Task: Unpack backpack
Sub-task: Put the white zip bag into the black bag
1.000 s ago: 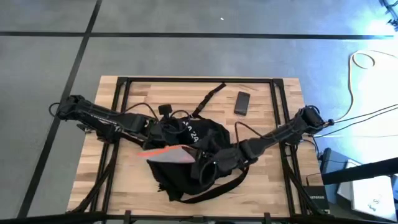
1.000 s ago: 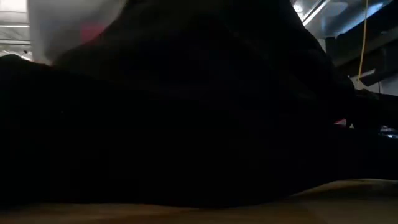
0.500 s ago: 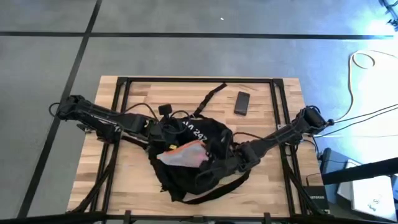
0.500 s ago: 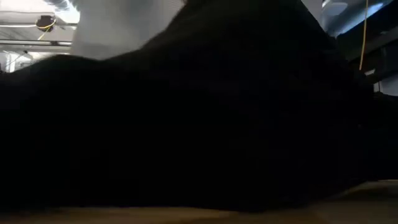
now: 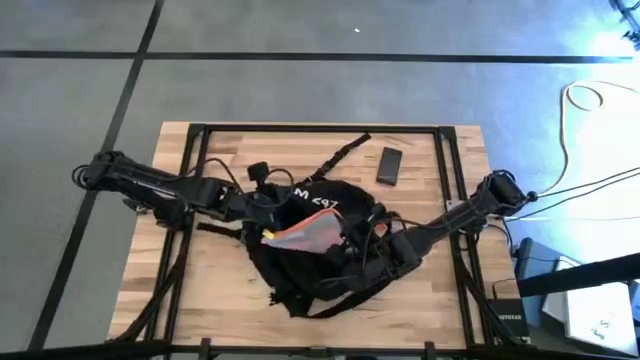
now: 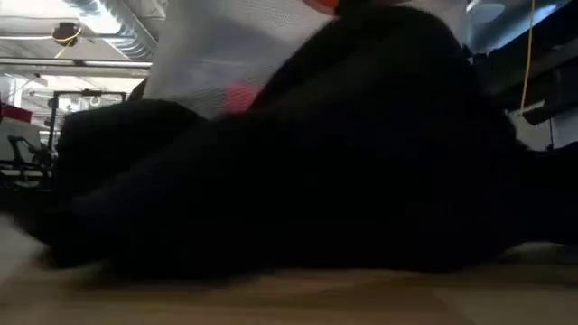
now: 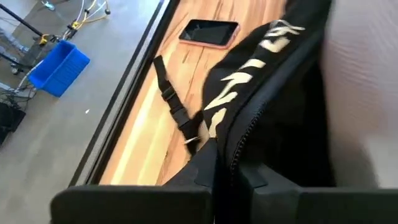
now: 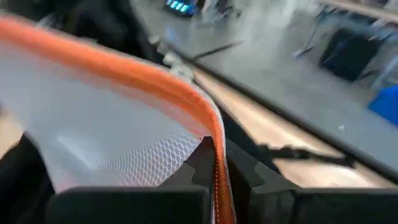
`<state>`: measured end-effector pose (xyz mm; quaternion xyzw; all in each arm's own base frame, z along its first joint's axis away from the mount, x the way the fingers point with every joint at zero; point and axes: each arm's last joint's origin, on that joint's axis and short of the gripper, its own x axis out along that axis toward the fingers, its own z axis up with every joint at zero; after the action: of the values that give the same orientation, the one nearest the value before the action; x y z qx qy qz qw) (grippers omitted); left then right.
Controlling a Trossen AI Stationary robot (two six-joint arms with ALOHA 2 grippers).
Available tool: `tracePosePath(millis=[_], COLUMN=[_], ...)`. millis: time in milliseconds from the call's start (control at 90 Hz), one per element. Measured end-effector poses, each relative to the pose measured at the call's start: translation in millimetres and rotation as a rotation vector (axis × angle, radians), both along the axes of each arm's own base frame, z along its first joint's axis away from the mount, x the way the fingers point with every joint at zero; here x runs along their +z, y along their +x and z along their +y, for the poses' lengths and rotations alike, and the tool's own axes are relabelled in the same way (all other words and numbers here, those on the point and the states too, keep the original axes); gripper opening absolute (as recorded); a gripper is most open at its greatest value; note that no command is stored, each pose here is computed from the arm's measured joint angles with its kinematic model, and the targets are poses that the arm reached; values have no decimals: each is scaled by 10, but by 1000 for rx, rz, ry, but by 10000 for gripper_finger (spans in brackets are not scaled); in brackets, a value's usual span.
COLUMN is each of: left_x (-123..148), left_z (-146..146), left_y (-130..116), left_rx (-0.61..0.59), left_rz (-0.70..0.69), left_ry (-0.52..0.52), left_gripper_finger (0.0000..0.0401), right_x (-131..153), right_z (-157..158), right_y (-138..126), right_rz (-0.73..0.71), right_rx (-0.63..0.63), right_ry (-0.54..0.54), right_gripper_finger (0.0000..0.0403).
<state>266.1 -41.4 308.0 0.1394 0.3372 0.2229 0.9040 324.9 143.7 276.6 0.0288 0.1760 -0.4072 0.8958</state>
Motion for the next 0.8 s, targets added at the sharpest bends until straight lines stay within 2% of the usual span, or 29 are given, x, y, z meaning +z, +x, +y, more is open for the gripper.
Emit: tracePosePath(millis=[178,389,578,800], left_x=[-27,-35,-27,21], left_z=[0,-2,-4,-9], left_y=[-22,-30,-22,29], left_rx=[1,3,-2,-28], left_rz=[25,34,25,-29], left_ry=[-31,-36,-35,-24], left_gripper_finger=[1,1,1,1], right_x=[47,116,25,-39], right_z=[-18,-76,-130,-76], right_y=[-9,-48,9,142], right_rz=[-68,-83,61,173], right_rx=[-67,-89,12,184], right_ry=[-91,-94,57,101], right_gripper_finger=[0,0,0,0])
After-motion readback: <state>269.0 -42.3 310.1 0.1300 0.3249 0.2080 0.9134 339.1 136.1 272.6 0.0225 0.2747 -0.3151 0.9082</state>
